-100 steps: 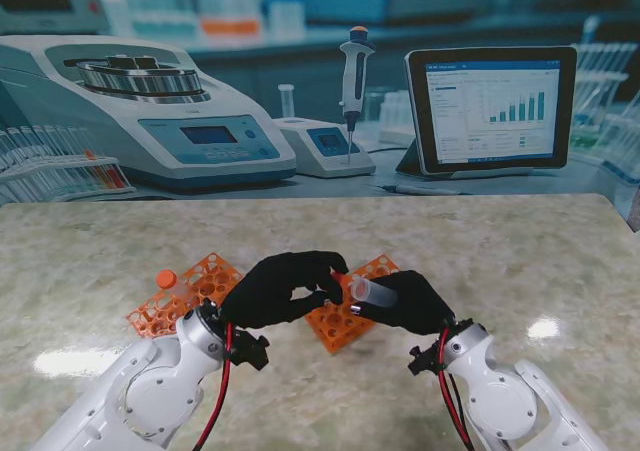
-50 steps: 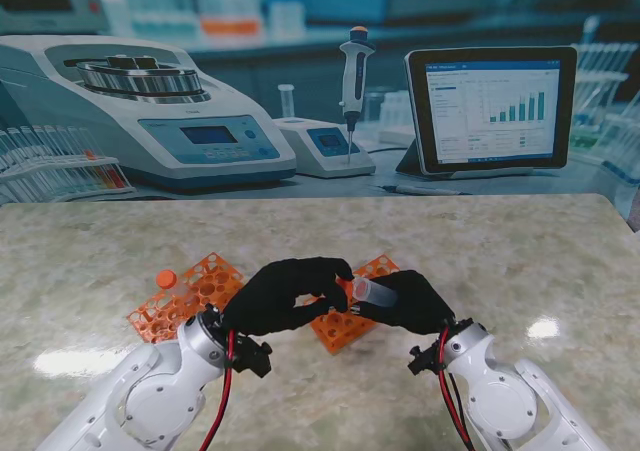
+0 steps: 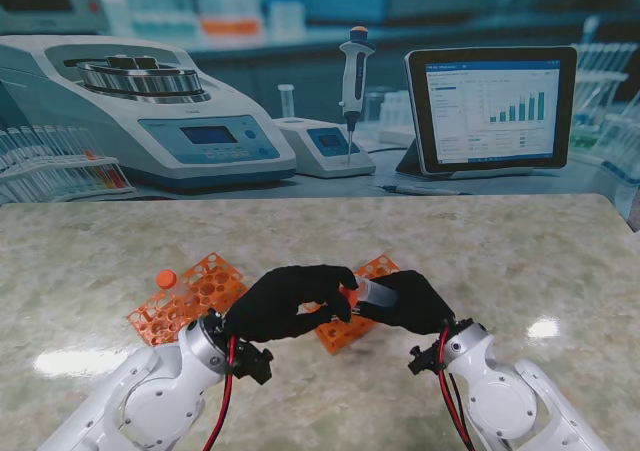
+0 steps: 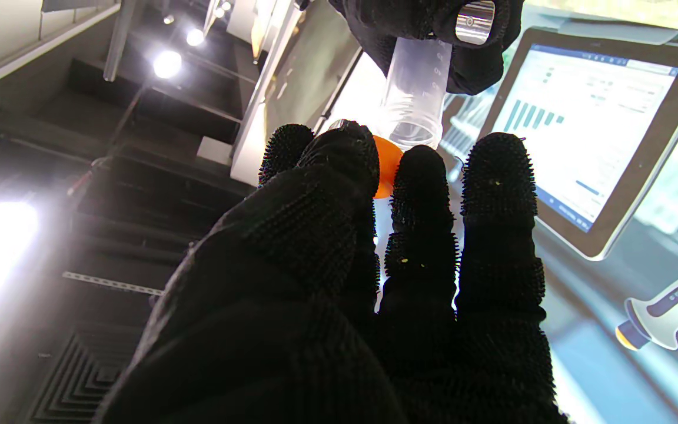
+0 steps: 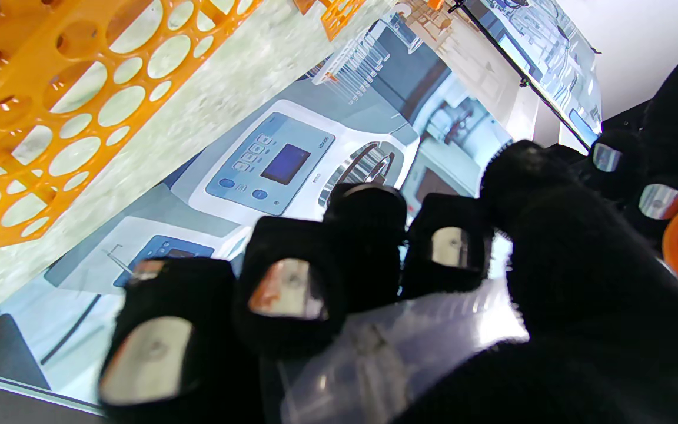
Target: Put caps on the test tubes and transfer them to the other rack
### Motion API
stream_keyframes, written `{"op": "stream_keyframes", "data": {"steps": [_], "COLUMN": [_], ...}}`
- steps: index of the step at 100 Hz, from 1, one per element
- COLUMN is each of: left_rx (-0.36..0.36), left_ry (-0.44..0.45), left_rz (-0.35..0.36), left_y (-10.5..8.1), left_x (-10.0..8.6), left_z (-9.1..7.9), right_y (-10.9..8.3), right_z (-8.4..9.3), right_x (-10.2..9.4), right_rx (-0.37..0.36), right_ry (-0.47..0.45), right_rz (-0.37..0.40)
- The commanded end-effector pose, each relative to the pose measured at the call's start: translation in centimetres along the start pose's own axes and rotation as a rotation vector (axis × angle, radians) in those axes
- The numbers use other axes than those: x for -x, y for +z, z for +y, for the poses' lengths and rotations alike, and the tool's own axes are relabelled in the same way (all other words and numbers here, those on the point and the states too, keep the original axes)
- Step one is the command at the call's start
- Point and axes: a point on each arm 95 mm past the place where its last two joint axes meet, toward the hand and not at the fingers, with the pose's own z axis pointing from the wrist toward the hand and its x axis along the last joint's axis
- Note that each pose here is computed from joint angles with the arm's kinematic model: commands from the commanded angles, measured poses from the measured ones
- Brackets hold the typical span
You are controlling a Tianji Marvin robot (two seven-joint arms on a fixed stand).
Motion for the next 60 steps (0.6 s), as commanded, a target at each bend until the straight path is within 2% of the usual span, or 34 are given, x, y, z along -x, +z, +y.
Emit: {"op": "stream_keyframes", "data": {"steps": [1, 60], "left_rx": [0.005, 0.017], "left_ry": [-0.006, -0.039], "left_rz": [0.004, -0.023], "left_y": [0.16, 0.99], "left_x": [-0.16, 0.73], "left_z": [0.13, 1.13], "right_y": [-0.16, -0.23], "right_z": [-0.36, -0.36], "right_x": [0.09, 0.14], "right_rx": [-0.006, -0.005], "right_ry": [0.008, 0.008], "right_rz": [-0.008, -0.006]}}
